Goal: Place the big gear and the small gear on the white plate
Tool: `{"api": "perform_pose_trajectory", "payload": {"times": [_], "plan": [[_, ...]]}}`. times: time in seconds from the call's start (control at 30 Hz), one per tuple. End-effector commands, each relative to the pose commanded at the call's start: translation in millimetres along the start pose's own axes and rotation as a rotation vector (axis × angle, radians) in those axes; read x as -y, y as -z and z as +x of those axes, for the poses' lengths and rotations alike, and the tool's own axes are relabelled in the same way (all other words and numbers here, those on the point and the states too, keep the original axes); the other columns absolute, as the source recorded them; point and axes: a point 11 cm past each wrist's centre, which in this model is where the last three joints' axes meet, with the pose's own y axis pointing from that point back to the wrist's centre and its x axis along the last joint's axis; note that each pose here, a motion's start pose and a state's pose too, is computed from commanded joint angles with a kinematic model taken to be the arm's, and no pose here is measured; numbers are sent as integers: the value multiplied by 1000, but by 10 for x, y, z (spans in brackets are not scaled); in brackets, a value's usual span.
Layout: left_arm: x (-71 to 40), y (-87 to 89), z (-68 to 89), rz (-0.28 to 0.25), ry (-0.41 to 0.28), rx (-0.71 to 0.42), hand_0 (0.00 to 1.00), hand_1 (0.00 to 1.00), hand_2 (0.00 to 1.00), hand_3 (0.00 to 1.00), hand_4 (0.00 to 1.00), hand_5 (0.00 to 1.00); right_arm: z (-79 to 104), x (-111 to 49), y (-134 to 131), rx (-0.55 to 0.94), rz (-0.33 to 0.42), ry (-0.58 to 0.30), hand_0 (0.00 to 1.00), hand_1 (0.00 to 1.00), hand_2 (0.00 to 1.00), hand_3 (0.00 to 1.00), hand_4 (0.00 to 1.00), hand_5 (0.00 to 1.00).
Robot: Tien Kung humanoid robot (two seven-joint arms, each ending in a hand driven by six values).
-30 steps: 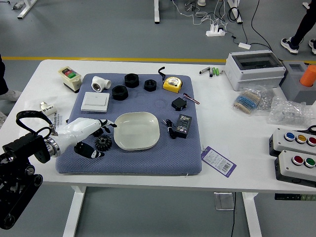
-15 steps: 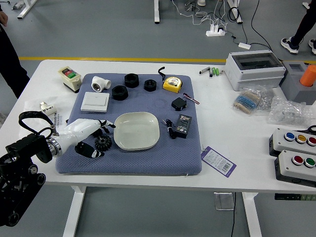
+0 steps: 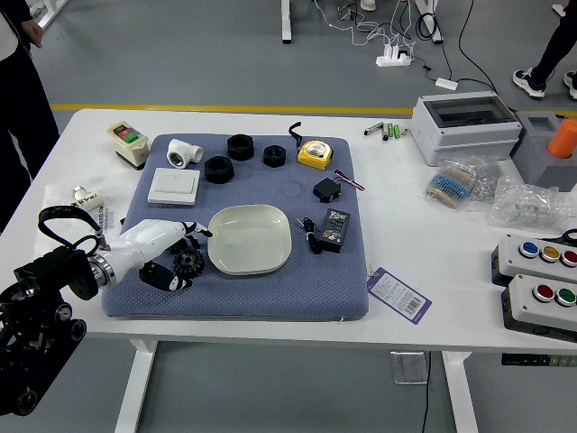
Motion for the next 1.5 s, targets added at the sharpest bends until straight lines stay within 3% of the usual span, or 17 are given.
{"api": "perform_pose_trajectory", "payload": {"times": [0.3,0.87,0.9,1.07,1.1,1.27,1.3,1.5], "plan": [[29,4,-15,-1,-16,0,517,520,581,778,836,52,-1,-1,3,1,1,0,733,746,805,655,837,672],[67,8,-43,3,7,9,559,551,606,775,836,56,8,-1,14,-1,8,-6,730,743,802,653,836,673],[68,1,-36,-3,1,12,446,468,518,699,602,2,8,-1,13,0,8,-7,730,742,801,649,836,673],[71,-16,-3,-17,-16,18,446,468,518,699,602,2,7,-1,12,3,8,-7,730,742,801,649,836,673],[74,-24,8,-22,-21,20,384,402,466,659,297,2,7,-1,12,3,8,-7,729,741,801,648,836,674],[79,-49,60,-36,-44,27,384,402,466,659,297,2,9,-1,13,3,9,-8,729,741,801,648,836,674],[80,-50,66,-37,-46,27,348,362,426,632,230,2,10,0,13,3,9,-8,728,741,800,647,836,673],[73,-49,101,-39,-56,31,339,352,417,633,201,2,10,0,12,5,9,-8,728,740,800,646,836,672]]}}
